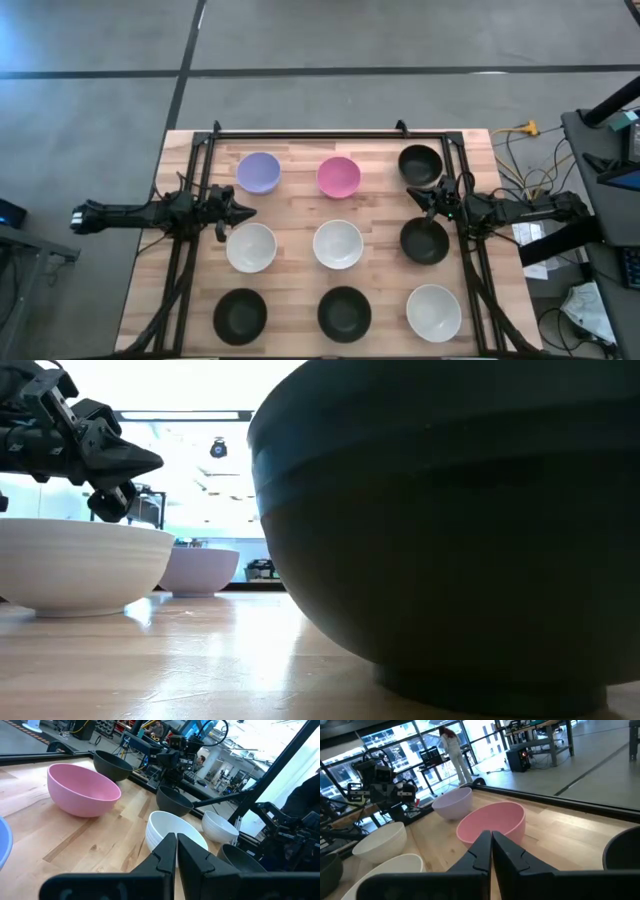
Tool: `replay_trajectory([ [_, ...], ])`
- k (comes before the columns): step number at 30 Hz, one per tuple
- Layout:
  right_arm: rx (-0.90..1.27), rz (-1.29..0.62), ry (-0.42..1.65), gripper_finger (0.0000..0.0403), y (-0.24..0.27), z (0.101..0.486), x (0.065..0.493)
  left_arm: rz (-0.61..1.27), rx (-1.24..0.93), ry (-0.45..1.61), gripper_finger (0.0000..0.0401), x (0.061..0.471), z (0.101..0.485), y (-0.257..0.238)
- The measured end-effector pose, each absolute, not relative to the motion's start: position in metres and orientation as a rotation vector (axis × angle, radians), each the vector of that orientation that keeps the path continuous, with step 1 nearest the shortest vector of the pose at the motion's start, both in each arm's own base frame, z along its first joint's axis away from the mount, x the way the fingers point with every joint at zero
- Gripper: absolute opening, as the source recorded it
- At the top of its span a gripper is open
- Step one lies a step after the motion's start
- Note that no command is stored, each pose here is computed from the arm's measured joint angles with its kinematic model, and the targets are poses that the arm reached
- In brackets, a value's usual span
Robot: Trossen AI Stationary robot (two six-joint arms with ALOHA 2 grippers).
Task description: Nest bowls inside each other
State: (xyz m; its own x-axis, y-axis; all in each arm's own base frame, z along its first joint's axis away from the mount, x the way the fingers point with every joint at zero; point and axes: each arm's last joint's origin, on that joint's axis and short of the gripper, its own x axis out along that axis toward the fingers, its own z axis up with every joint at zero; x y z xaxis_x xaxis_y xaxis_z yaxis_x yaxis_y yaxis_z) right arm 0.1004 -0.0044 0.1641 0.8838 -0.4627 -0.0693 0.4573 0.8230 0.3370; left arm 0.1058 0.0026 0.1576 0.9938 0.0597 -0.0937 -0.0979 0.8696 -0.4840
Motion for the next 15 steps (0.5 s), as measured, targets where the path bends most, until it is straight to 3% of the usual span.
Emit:
replay_trajectory([
  [15, 0.356, -0.489, -0.019, 0.0009, -0.0044, 0.1645, 0.1004, 0.083, -0.51, 0.076, 0.0, 0.1058, 0.1576, 0.0026],
])
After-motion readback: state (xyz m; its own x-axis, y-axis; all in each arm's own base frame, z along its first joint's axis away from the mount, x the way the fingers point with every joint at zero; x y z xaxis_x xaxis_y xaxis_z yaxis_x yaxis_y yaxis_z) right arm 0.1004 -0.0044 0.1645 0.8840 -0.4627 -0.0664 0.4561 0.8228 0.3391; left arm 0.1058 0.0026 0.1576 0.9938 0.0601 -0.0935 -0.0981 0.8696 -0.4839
